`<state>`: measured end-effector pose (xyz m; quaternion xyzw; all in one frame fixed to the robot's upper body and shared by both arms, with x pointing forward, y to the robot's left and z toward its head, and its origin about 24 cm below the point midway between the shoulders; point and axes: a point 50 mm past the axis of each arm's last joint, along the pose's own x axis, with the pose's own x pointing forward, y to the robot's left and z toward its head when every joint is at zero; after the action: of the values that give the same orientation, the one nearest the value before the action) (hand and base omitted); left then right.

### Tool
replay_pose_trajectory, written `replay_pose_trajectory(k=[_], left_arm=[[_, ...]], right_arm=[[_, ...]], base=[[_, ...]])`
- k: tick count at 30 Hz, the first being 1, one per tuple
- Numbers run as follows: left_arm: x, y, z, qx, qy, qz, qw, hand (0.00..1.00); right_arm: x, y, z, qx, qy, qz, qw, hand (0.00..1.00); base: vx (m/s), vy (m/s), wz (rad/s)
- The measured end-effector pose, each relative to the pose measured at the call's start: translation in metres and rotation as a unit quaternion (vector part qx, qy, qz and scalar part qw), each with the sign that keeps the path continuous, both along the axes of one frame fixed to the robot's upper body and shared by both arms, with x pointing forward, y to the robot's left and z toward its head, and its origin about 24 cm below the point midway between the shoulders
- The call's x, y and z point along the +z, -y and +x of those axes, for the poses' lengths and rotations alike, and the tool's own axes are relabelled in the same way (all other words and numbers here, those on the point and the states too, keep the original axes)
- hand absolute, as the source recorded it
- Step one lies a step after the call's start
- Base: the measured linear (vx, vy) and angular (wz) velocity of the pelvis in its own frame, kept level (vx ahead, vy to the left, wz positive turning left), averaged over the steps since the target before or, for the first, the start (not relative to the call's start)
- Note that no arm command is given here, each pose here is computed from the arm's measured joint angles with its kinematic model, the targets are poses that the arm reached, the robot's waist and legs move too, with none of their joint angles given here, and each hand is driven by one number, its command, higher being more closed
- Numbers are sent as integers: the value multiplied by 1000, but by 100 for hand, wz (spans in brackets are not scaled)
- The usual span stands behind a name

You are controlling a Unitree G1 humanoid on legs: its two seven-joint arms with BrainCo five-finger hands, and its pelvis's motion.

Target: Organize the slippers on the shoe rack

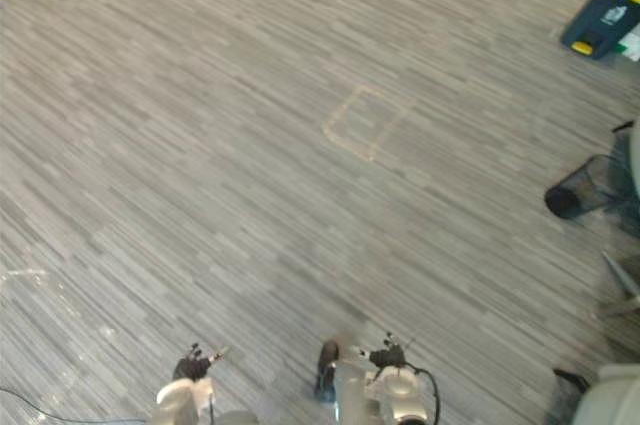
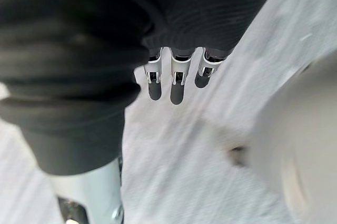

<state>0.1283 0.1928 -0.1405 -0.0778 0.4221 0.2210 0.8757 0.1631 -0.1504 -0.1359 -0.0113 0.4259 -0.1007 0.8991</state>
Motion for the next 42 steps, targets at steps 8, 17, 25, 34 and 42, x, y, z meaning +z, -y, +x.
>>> replay_pose_trajectory(k=[8,17,25,34,42], left_arm=[[9,-9,6,2,31,16,999,0],[0,-5,0,-19,-5,13,1000,0],[4,5,17,-54,8,16,998,0],[-7,5,-6,-38,-40,12,998,0],[-2,-2,-4,-38,-20,27,999,0]], right_arm=[[2,0,8,-15,6,8,1000,0],[1,1,5,-6,3,0,1000,0],[1,9,-2,-16,5,-7,1000,0],[-4,-1,-5,-5,-18,5,1000,0],[-3,2,-5,-17,-17,5,1000,0]], base=[[564,176,-12],[570,261,-15],[397,21,-10],[590,-92,-20],[509,181,-64]])
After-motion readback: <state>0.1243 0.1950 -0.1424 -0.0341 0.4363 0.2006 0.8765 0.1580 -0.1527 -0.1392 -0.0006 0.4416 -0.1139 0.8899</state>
